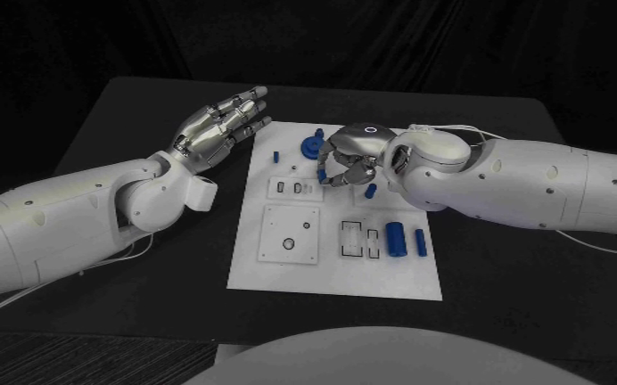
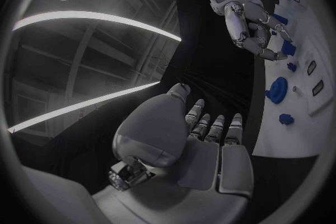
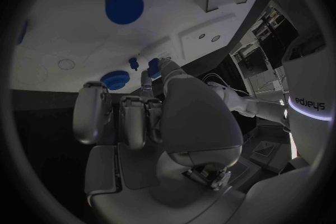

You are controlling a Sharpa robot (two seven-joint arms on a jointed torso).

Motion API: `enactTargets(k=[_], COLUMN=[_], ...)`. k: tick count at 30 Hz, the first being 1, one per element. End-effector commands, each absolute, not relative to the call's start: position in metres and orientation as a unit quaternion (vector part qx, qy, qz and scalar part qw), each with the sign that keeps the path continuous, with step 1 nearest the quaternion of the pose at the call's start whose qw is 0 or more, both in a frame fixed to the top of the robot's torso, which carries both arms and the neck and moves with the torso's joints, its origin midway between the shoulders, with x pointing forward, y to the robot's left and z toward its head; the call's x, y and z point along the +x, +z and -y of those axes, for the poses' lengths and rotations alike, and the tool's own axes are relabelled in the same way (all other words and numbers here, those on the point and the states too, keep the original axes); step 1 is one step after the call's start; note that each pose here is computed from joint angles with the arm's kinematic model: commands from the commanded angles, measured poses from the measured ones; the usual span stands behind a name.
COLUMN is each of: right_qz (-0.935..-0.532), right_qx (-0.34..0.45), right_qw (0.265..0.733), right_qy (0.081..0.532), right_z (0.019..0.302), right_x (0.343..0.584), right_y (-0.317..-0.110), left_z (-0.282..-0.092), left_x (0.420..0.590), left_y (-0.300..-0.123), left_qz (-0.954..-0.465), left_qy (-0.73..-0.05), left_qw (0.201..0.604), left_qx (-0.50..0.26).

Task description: Assemble the parts on the task board

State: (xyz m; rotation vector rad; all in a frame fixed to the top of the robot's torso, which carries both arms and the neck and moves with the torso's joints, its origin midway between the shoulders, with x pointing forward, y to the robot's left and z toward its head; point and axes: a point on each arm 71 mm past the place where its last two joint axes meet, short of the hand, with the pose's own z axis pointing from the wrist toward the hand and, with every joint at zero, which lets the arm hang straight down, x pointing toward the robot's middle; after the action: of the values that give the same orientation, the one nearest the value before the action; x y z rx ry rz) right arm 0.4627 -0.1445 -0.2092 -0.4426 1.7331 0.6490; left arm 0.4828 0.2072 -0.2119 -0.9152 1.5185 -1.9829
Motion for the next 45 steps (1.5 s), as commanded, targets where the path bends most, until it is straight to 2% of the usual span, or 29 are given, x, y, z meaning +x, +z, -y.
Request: enactTargets(k=[1, 45], right_qz=[-0.749, -0.755], right_qx=[-0.189, -0.203], right_qw=[0.579, 0.567], right_qy=[0.261, 0.258], right_z=[0.145, 0.131], right_x=[0.464, 0.465], right_y=[-0.212, -0.219], left_z=[-0.205, -0.203], left_x=[0.482, 0.481], left_y=[-0.212, -0.215], left_qz=[-0.55, -0.553], left_qy=[-0.73, -0.73], left_qw=[0.232, 0.225], left_qx=[-0.331, -0.332])
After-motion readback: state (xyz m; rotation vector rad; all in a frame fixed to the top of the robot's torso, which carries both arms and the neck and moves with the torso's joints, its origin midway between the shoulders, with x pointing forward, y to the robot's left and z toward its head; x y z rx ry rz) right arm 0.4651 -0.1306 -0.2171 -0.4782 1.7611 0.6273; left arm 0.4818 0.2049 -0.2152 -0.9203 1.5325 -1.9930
